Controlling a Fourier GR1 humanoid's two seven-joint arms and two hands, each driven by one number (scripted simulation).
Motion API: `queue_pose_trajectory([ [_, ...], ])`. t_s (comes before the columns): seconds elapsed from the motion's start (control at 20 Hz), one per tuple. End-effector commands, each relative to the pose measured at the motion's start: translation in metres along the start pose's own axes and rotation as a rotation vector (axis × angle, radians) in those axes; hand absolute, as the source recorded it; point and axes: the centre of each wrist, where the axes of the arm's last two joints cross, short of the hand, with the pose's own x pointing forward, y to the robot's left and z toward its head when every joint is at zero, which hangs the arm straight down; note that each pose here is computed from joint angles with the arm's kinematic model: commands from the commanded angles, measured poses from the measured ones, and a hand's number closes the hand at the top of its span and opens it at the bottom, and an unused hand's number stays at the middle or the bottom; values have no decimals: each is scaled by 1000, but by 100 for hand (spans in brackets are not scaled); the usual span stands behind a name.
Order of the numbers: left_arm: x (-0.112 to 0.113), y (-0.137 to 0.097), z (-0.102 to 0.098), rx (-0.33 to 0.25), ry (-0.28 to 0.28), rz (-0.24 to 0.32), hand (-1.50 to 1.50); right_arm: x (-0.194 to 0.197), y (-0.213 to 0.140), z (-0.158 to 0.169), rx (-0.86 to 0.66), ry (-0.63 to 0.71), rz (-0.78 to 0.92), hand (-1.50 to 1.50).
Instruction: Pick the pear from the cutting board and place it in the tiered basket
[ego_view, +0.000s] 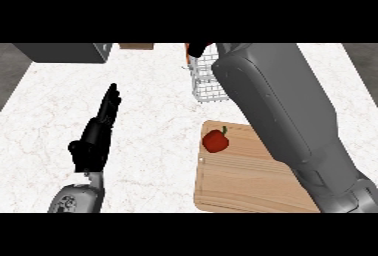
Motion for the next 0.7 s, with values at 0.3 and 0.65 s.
queue_pose_trajectory([
  [0.3,-2,-18,-8,13,-7,-30,0,-37,40,-41,35,79,26,150],
  [0.65,1,-3,-9,11,-10,3,0,-59,58,-59,60,196,-338,-150],
])
